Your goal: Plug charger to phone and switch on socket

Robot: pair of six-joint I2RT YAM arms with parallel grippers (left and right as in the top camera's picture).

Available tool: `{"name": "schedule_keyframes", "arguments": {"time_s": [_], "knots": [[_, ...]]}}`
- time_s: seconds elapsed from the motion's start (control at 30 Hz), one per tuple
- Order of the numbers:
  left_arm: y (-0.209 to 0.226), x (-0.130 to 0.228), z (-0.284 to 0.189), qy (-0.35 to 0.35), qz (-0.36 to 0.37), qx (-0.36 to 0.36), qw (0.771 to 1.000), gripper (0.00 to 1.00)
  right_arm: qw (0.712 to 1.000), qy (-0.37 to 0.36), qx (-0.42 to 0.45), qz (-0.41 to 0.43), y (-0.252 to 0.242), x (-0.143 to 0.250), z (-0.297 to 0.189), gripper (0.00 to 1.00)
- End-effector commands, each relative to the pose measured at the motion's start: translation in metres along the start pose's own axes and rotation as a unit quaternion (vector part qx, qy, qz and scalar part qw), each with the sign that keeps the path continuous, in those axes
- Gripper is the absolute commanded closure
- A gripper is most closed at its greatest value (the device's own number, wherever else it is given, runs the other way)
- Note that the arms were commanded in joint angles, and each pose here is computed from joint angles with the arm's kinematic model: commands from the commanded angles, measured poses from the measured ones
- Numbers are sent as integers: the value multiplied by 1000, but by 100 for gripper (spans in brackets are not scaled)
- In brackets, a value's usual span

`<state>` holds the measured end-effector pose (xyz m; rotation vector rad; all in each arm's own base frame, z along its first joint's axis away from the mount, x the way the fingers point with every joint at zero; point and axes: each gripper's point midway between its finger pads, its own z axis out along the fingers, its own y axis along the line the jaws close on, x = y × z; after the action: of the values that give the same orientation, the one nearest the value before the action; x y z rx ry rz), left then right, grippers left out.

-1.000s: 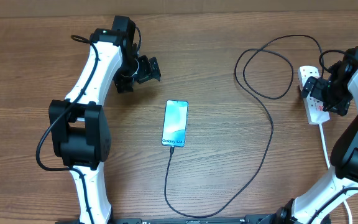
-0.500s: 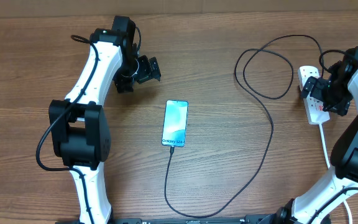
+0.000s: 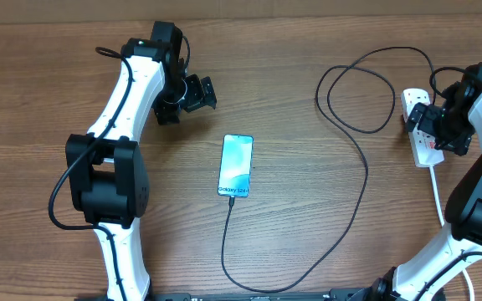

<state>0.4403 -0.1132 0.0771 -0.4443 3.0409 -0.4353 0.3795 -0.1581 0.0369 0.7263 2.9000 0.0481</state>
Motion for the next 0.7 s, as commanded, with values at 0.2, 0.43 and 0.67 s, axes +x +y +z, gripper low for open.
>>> {"name": "schedule_keyframes", "arguments": {"time_s": [0.2,0.43,0.67], "knots": [[-10,1,-5,-8,18,2,1000,0,999,-31,-3,-8,1,-12,-19,0],[-30,15,1,-1,45,3,999,0,999,-31,-3,-8,1,-12,-19,0],[-67,42,0,3,93,10,996,0,999,-31,-3,-8,1,-12,-19,0]]}}
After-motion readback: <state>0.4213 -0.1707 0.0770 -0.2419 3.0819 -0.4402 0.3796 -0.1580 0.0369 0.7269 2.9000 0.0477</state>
